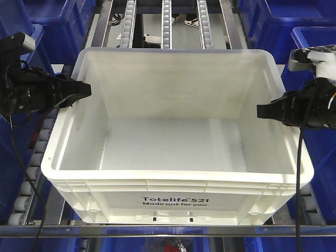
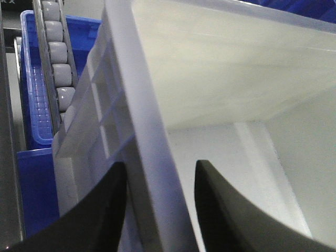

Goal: Move bin from left to right shelf
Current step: 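Pull the gripped tote off the rollers toward the robot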

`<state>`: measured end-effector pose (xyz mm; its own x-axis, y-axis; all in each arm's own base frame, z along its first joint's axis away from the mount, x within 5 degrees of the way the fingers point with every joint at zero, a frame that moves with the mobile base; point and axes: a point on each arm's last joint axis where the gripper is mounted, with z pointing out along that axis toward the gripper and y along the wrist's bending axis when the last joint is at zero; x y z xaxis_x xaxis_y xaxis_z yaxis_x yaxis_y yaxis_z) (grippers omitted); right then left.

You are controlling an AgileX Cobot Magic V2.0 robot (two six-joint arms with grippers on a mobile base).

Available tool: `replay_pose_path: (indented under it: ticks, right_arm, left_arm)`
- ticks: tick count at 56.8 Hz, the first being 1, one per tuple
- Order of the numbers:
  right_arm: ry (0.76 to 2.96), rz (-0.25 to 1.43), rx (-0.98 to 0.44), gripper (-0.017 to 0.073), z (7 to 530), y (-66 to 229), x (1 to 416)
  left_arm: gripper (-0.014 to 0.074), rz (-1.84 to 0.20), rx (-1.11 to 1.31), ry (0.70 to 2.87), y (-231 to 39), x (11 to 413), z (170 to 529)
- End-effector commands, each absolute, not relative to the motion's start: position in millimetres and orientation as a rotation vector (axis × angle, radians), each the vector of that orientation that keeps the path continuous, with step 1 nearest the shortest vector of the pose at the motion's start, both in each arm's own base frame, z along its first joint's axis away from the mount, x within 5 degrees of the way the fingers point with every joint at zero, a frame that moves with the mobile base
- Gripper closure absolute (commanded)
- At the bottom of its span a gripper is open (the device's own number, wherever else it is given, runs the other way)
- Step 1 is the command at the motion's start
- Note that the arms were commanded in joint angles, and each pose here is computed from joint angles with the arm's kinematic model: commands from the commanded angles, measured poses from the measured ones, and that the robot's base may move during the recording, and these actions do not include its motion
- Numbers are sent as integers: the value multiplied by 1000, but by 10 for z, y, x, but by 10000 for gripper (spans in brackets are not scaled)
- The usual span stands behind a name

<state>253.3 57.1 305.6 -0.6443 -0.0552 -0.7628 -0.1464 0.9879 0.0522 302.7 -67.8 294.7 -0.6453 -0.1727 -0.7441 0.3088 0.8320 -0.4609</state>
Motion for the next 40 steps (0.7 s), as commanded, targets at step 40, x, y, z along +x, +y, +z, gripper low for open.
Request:
replay_pose_path:
  ticks: [40]
  right_arm:
    - [2029,157,-150,567,3629,587,2612]
  left_arm:
    - [597,-876,157,1976,-797,2773,3444]
